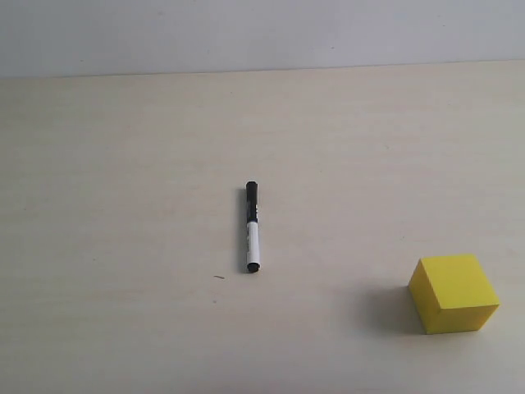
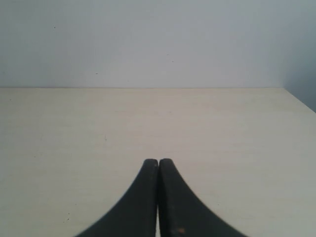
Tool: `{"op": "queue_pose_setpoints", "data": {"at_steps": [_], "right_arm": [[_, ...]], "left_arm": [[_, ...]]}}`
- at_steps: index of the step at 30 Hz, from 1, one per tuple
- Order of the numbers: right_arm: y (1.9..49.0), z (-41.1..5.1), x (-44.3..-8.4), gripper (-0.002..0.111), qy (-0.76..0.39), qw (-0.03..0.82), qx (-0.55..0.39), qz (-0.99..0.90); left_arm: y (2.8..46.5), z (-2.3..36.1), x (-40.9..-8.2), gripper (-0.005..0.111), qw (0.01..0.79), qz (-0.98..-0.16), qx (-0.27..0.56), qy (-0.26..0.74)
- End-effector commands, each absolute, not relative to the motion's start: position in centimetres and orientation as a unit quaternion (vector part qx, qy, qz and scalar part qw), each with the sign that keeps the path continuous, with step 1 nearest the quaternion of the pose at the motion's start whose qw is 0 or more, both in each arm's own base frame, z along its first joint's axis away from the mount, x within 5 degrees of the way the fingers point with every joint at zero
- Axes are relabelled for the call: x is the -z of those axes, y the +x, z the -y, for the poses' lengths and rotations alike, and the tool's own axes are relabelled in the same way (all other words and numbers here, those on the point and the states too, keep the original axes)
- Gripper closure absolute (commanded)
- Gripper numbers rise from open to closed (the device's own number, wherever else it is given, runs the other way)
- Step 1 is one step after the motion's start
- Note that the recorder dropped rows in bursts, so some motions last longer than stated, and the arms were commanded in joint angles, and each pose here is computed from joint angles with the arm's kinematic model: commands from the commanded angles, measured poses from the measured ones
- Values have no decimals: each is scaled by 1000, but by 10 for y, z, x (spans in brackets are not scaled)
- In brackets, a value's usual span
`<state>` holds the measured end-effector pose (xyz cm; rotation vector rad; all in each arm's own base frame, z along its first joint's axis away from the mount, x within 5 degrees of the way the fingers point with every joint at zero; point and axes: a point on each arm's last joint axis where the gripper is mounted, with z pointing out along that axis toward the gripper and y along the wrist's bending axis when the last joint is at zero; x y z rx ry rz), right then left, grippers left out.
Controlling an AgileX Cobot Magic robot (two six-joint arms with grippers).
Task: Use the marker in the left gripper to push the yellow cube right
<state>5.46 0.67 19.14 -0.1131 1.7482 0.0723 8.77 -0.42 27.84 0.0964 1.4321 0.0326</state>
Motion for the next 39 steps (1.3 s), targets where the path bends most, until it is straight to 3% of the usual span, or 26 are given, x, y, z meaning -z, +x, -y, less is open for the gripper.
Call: {"op": "queue_pose_setpoints", "data": {"at_steps": [1,17,39], "right_arm": [[54,-6,-191,108,-50,642,-27,-765],[54,-6,-191,108,-50,642,-27,-765],[54,-6,-191,108,-50,642,-27,-765]], "left_arm": [[86,4,-268,107,749,-661,-5,38],[89,4,-202,107,663,-748,8,27],[69,0,-194,107,643,-765,16,-17]]}}
